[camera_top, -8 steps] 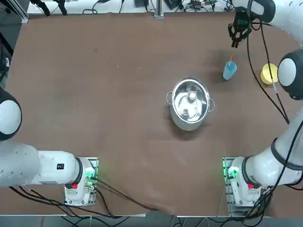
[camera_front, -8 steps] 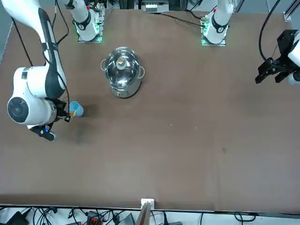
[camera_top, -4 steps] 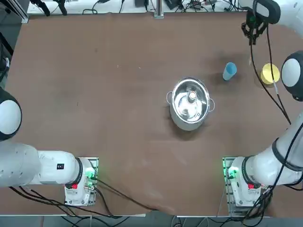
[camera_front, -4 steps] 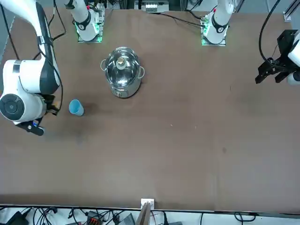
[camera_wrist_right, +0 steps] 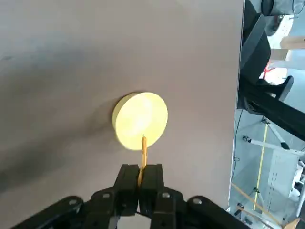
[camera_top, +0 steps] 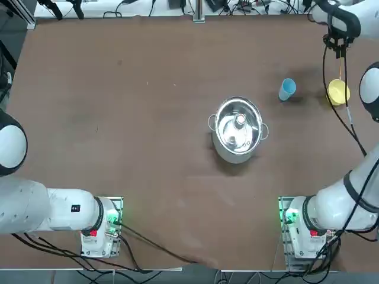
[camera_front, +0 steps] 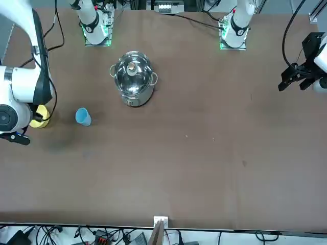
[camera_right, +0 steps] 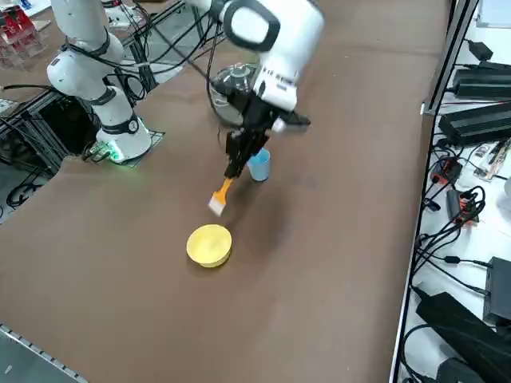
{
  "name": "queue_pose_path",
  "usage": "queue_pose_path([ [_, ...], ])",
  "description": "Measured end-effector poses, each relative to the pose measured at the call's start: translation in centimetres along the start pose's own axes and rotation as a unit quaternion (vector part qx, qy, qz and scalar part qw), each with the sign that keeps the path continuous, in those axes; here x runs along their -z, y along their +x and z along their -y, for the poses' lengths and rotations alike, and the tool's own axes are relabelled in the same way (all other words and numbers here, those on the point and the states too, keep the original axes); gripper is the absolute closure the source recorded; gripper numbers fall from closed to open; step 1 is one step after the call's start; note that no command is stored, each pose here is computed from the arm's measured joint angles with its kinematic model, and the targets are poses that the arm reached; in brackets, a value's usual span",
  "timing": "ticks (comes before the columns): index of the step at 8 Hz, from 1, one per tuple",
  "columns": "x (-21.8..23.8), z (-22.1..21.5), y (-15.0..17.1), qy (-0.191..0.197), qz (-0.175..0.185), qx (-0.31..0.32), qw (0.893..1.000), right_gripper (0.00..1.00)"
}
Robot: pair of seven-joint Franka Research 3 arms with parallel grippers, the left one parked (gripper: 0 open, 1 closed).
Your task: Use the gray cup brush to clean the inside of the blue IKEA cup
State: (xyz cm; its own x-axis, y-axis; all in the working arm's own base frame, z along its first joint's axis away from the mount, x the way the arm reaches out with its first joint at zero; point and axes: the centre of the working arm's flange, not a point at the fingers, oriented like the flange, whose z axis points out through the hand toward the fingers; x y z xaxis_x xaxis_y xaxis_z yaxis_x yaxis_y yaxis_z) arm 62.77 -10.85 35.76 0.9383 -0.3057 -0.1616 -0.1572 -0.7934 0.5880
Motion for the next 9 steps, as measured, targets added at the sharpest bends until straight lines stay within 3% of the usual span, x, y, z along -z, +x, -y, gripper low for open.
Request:
queue_pose_path([
  [4, -7.6, 0.6, -0.4, -0.021, -0.043, 0.041, 0.998, 0.96],
  [9, -10.4, 0.8, -1.5, -0.006, -0.048, 0.039, 0.998, 0.96],
])
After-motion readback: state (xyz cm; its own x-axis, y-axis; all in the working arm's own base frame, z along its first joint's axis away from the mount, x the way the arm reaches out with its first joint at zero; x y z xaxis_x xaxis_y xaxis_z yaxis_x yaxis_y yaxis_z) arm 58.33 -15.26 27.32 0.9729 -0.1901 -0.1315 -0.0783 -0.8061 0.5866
